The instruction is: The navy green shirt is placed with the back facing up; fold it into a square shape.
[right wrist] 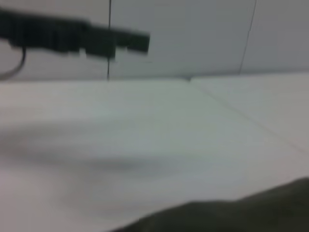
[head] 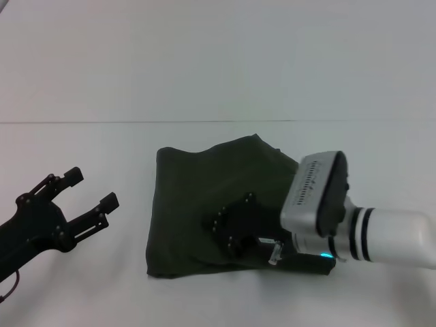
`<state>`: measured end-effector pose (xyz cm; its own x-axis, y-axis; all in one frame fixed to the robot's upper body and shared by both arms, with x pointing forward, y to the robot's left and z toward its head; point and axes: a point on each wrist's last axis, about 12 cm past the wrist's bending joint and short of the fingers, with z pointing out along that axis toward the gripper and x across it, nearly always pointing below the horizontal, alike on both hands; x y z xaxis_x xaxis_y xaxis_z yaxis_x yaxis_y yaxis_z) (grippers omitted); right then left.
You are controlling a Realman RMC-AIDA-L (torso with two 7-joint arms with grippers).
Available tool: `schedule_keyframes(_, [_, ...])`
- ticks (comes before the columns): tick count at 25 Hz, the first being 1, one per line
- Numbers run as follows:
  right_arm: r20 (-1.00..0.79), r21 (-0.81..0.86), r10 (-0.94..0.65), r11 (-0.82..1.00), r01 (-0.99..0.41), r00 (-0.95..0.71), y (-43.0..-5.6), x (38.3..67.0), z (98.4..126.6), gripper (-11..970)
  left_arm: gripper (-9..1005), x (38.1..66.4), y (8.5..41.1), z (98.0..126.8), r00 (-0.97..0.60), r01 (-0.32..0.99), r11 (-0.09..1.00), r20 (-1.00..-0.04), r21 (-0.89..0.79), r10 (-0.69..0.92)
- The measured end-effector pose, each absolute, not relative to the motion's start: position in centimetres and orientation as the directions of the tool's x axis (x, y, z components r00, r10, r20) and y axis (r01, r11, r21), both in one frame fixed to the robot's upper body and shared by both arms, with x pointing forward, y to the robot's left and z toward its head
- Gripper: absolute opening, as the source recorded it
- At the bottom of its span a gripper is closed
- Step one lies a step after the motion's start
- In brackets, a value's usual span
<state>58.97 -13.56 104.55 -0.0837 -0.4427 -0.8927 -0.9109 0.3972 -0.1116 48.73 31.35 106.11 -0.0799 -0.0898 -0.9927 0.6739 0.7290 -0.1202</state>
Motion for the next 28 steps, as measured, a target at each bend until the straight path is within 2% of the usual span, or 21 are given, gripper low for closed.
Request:
schedule_keyframes(5, [-0.831, -0.1, -0.534, 0.418, -0.903, -0.155, -12.7, 59.7, 104.1, 7, 892, 48.6, 31.4, 106.0, -0.082, 0.673, 0.729, -0.992, -0.123, -0.091])
schedule_keyframes(8, [-0.886, -0.095, -0.451, 0.399, -0.912, -0.104, -13.1, 58.7, 104.9, 6, 892, 48.6, 31.4, 106.0, -0.084, 0.672, 0.731, -0.992, -0.123, -0.09])
schedule_keyframes(9, [-0.931, -0.113, -0.363, 0.404, -0.908, -0.046, -13.6, 57.9, 105.9, 5, 893, 48.6, 31.4, 106.0, -0.084, 0.671, 0.732, -0.992, -0.123, -0.09])
schedule_keyframes(13, [-0.953, -0.157, -0.304, 0.446, -0.881, 0.016, -13.7, 58.1, 107.2, 4, 893, 48.6, 31.4, 106.0, -0.085, 0.67, 0.732, -0.992, -0.123, -0.09])
schedule_keyframes(21, [-0.875, -0.155, -0.473, 0.475, -0.866, -0.103, -11.0, 61.3, 106.1, 3, 892, 49.0, 31.0, 105.9, -0.077, 0.673, 0.73, -0.993, -0.118, -0.09])
schedule_keyframes(28, [-0.842, -0.154, -0.515, 0.515, -0.843, -0.161, -11.2, 61.8, 105.7, 4, 892, 49.2, 31.0, 105.6, -0.088, 0.664, 0.739, -0.993, -0.119, -0.082])
